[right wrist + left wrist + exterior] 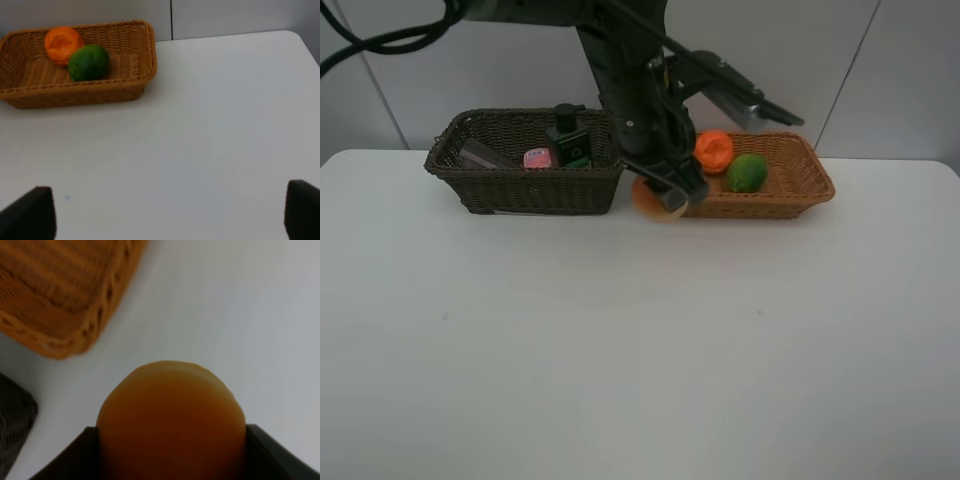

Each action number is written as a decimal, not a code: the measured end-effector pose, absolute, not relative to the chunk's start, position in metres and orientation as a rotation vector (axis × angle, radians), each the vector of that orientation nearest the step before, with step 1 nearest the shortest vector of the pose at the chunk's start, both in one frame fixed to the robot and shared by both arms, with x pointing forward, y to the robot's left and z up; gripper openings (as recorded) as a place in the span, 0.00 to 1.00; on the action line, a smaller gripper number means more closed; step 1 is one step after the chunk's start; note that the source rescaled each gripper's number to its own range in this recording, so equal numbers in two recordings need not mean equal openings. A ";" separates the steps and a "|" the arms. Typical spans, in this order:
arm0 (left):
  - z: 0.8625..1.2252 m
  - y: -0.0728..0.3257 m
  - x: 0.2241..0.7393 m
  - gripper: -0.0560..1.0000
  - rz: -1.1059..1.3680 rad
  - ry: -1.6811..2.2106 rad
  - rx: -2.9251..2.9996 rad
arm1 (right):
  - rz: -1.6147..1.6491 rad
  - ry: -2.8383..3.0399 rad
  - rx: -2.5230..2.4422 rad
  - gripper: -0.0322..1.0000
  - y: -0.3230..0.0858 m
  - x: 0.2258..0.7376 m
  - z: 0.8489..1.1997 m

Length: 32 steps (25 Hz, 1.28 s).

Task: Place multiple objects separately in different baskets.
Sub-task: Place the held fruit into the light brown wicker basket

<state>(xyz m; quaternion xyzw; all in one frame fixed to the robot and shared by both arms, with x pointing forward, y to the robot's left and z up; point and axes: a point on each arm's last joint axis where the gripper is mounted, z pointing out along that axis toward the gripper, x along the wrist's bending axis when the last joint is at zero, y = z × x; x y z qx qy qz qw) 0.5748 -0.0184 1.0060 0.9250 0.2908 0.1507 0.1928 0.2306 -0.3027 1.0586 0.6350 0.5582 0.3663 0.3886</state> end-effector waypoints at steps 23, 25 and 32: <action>0.935 -0.038 0.665 0.69 0.616 0.814 2.223 | 0.932 1.420 1.615 0.98 -0.303 0.231 1.059; 0.928 -0.038 0.665 0.69 0.606 0.822 2.232 | 0.932 1.420 1.615 0.98 -0.303 0.231 1.059; 0.923 -0.038 0.665 0.77 0.584 0.846 2.240 | 0.932 1.420 1.615 0.98 -0.303 0.231 1.059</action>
